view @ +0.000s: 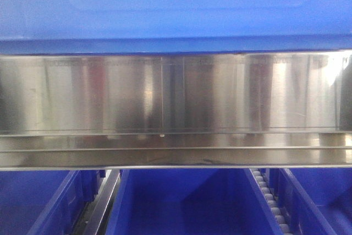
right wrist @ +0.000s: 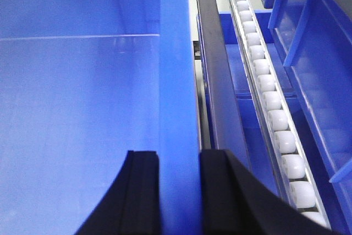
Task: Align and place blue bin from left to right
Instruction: 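Pull the held bin toward the robot, clear of the shelf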
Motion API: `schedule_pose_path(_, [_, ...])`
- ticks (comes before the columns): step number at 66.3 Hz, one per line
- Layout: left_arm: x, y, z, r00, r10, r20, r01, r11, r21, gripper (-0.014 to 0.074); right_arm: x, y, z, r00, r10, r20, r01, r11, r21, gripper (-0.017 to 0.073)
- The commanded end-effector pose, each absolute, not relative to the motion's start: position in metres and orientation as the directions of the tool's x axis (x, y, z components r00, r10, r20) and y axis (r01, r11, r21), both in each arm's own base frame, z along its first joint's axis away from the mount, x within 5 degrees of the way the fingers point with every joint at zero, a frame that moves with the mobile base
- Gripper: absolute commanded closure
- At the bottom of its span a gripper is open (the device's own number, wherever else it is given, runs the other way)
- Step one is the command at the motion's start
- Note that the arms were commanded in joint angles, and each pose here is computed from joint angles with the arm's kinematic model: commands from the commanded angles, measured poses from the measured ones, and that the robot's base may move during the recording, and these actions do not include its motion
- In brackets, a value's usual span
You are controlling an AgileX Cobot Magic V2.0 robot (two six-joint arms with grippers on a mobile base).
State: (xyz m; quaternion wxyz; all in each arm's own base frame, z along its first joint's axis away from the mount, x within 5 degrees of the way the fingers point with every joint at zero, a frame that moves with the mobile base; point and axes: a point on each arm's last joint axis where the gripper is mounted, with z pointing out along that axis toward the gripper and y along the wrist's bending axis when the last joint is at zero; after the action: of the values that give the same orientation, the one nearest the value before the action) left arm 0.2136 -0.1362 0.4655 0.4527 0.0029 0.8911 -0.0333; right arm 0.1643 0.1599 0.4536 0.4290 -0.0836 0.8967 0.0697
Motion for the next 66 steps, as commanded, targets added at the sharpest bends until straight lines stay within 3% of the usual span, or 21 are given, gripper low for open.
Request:
schedule_pose_path(1, [0.2119,-0.1474,0.4770,-0.535,-0.054,-0.843,0.136,0.979,-0.149,0.0704,0.1661,0.1691,0.4672,-0.525,-0.069,-0.848,-0.302,0.947,0.110,0.0639])
schedule_pose_path(66, [0.2121,-0.1471,0.4772,-0.532,-0.052,-0.845,0.135,0.980,-0.146,0.0704,0.1662,0.1694,0.4674,-0.523,-0.068,-0.850,-0.304,0.946,0.111,0.0639])
